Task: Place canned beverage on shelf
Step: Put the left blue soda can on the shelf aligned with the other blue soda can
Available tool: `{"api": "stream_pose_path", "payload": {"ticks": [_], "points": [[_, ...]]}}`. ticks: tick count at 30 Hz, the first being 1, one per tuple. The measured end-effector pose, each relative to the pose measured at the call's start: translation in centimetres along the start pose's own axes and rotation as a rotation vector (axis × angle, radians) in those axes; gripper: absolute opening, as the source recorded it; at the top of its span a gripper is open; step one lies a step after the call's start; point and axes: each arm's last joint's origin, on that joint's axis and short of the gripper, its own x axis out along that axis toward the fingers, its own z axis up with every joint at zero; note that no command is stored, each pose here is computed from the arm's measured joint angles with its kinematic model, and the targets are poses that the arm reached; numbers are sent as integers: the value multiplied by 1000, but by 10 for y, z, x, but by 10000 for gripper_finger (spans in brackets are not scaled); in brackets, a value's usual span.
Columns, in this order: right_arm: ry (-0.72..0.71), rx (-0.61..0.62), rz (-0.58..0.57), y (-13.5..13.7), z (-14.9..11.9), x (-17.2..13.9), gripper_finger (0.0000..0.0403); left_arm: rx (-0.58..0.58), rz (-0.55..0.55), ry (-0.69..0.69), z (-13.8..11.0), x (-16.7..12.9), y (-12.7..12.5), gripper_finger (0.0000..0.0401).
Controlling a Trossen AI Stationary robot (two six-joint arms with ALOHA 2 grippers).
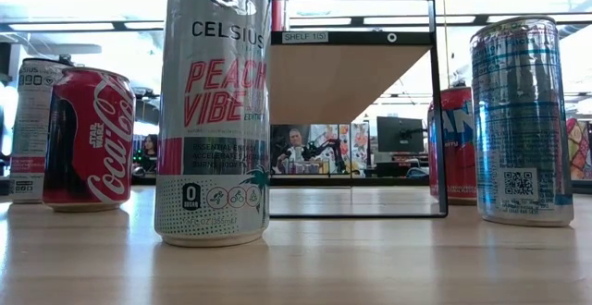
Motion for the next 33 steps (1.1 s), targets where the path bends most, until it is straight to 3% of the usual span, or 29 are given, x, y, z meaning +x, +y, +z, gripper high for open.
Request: {"api": "stream_pose_path", "payload": {"ticks": [7, 14, 18, 26, 33], "points": [[-90, -1, -56, -24, -7, -20, 225, -24, 38, -68, -22, 6, 7, 276], [-176, -8, -144, -54, -18, -35, 225, -126, 126, -239, -59, -1, 23, 276], [-248, -3, -119, -74, -22, -40, 225, -181, 199, -329, -83, -1, 33, 276], [-315, 6, -141, -105, -45, -32, 225, -281, 285, -439, -132, 12, 44, 276], [-398, -1, -177, -114, -63, -31, 225, -323, 330, -495, -153, 16, 42, 276]]}}
